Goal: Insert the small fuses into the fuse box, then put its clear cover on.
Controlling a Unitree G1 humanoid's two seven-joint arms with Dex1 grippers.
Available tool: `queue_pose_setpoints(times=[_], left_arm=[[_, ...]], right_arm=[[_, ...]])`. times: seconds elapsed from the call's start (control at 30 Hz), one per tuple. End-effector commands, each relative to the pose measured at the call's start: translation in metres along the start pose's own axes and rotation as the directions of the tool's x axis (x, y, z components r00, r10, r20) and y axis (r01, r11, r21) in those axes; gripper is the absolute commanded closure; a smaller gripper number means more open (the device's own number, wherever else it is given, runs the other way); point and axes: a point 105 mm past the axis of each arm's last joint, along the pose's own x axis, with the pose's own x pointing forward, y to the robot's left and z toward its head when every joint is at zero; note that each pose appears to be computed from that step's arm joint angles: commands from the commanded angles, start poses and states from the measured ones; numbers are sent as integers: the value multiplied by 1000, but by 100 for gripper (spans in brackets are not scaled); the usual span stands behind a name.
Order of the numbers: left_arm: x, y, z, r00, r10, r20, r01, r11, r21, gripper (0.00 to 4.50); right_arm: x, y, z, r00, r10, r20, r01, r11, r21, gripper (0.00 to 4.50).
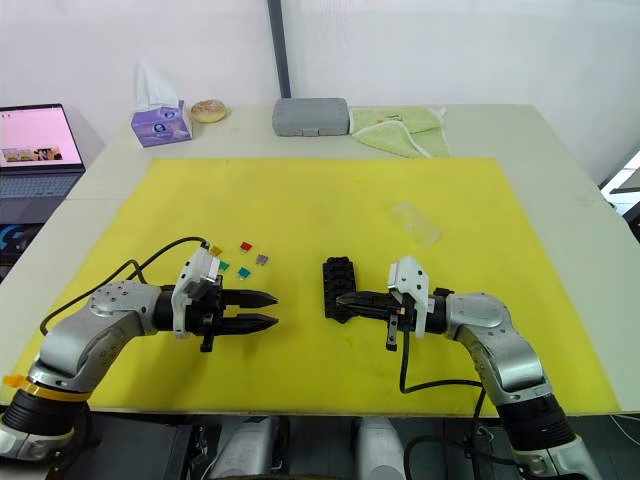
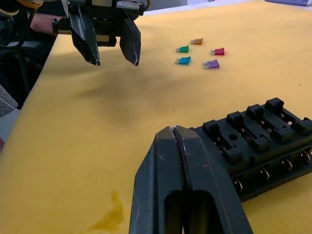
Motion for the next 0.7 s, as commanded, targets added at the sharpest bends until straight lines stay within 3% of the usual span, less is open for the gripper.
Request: queue_pose_setpoints(times=[0.03, 0.23, 0.37, 0.5, 0.6, 0.67, 0.7], left_arm=[[-1, 0, 9, 1000, 6, 19, -7, 999, 47, 264], [-3, 3, 8, 1000, 18, 20, -19, 999, 48, 264], [-6, 7, 9, 999, 38, 22, -39, 998, 40, 264], [-29, 19, 27, 996, 66, 57, -60, 993, -99, 264], [-54, 30, 28, 993, 116, 9, -113, 983, -144, 264], [-74, 43, 20, 978, 196, -75, -203, 975, -86, 264], [-81, 49, 23, 971, 230, -70, -236, 969, -76, 264]], right_arm=[[0, 4, -14, 998, 14, -54, -12, 1000, 25, 447], [-3, 5, -24, 997, 4, -82, -1, 999, 34, 447], [-4, -1, -14, 999, -18, -39, 18, 1000, 8, 447], [-17, -10, 38, 983, -60, 176, 71, 996, -59, 447], [-28, -16, 58, 977, -112, 182, 129, 988, -88, 447], [-38, -17, 70, 974, -145, 173, 162, 983, -88, 447], [-42, -17, 73, 971, -164, 172, 177, 982, -66, 447]])
